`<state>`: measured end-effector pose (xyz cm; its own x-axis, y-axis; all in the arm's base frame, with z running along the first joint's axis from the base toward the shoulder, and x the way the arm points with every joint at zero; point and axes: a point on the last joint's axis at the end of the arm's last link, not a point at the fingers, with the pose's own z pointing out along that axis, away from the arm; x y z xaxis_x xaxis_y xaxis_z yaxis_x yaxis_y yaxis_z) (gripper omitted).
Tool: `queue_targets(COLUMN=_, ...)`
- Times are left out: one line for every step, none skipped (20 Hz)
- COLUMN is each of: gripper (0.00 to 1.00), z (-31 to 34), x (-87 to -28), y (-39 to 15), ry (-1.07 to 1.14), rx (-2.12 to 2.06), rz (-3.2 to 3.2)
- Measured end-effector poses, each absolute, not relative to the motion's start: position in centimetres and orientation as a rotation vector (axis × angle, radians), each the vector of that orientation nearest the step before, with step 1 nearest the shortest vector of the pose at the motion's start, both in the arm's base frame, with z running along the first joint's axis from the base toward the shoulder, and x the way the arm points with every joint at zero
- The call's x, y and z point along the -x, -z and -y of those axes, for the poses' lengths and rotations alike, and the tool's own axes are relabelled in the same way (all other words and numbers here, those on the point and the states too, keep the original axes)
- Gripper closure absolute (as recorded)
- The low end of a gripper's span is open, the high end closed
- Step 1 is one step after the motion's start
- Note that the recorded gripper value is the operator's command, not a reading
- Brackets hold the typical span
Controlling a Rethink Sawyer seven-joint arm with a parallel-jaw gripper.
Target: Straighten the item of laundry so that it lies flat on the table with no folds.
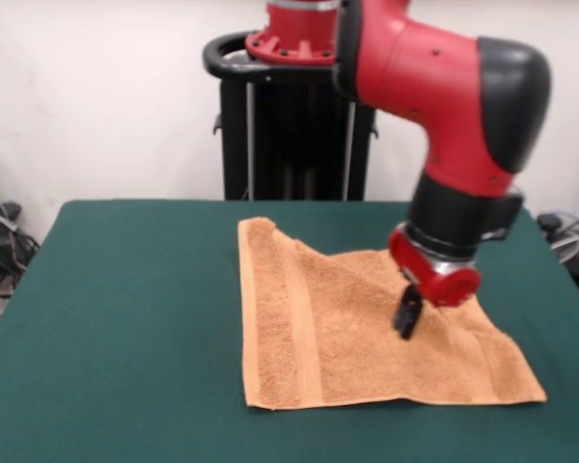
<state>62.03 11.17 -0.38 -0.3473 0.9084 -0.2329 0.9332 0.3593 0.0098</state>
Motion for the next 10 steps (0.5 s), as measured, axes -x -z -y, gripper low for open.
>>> queue_targets(gripper=1.00, z=-10.4, x=-61.9, y=0.5, ry=0.194, rx=-1.656, rz=-2.416)
queue_targets(gripper=1.00, z=-9.8, x=-61.8, y=0.6, ry=0.202, rx=-1.650, rz=-2.413)
queue_targets(gripper=1.00, z=-8.6, x=-61.6, y=0.9, ry=0.218, rx=-1.636, rz=-2.409)
queue_targets(gripper=1.00, z=-7.4, x=-61.3, y=1.1, ry=0.234, rx=-1.621, rz=-2.405)
queue_targets(gripper=1.00, z=-6.7, x=-61.2, y=1.2, ry=0.242, rx=-1.615, rz=-2.404)
queue_targets(gripper=1.00, z=-6.1, x=-61.1, y=1.4, ry=0.250, rx=-1.608, rz=-2.403)
queue_targets(gripper=1.00, z=-5.2, x=-60.9, y=1.5, ry=0.260, rx=-1.599, rz=-2.403)
queue_targets(gripper=1.00, z=-3.1, x=-60.5, y=2.0, ry=0.283, rx=-1.580, rz=-2.410)
queue_targets(gripper=1.00, z=-2.4, x=-60.3, y=2.3, ry=0.289, rx=-1.577, rz=-2.414)
queue_targets(gripper=1.00, z=-1.9, x=-60.2, y=2.4, ry=0.294, rx=-1.575, rz=-2.419)
